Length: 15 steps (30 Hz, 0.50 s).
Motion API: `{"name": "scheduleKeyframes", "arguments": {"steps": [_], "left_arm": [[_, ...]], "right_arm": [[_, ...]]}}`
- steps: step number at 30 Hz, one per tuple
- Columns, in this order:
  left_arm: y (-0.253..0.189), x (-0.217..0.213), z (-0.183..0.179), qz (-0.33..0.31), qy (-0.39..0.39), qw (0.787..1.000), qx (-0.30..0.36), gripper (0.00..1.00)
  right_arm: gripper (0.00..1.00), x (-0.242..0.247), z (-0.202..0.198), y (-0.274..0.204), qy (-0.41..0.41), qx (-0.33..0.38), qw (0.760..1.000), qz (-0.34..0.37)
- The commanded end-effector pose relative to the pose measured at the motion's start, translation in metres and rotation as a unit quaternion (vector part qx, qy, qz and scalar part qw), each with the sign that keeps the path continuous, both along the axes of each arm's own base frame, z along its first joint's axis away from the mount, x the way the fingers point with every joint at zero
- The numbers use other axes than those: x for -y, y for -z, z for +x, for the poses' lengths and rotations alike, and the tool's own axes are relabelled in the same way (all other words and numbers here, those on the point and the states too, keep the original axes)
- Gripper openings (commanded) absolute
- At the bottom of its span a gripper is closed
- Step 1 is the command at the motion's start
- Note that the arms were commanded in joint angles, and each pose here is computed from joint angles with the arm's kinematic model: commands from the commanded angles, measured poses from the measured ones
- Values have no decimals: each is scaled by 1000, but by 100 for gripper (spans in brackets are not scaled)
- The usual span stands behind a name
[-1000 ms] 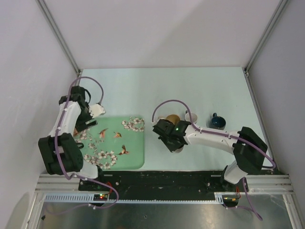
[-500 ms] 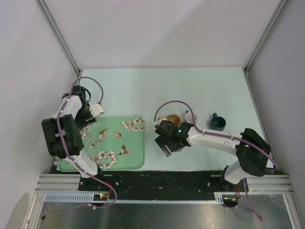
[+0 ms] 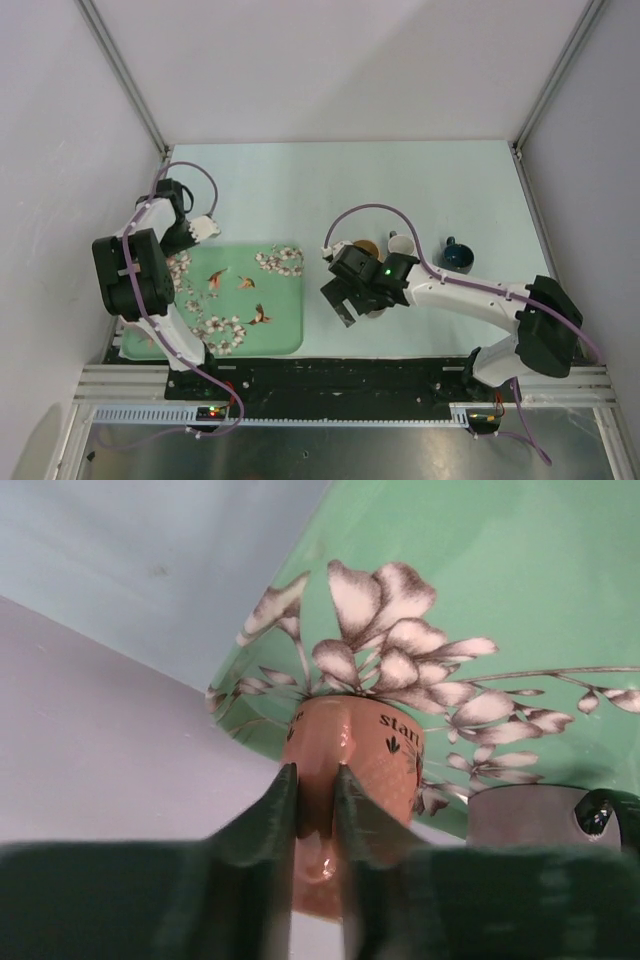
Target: Turn the mug right side up
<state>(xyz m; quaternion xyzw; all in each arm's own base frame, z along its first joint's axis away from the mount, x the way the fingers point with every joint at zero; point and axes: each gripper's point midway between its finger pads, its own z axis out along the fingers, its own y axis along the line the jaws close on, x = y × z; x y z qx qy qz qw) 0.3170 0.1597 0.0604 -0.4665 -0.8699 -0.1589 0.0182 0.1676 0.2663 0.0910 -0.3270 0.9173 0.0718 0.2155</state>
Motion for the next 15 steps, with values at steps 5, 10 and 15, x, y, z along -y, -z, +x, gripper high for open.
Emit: {"name": "scheduleKeyframes", "arguments": {"steps": [5, 10, 15], "left_arm": [[-27, 3, 13, 9, -14, 999, 52, 1], [-78, 50, 34, -58, -40, 987, 146, 0], [-144, 130, 48, -197, -42, 956, 212, 0]], "right_arm": [[99, -15, 17, -82, -5, 64, 994, 89], [99, -31, 28, -140, 4, 79, 973, 215], [99, -66, 48, -192, -7, 49, 924, 379]]}}
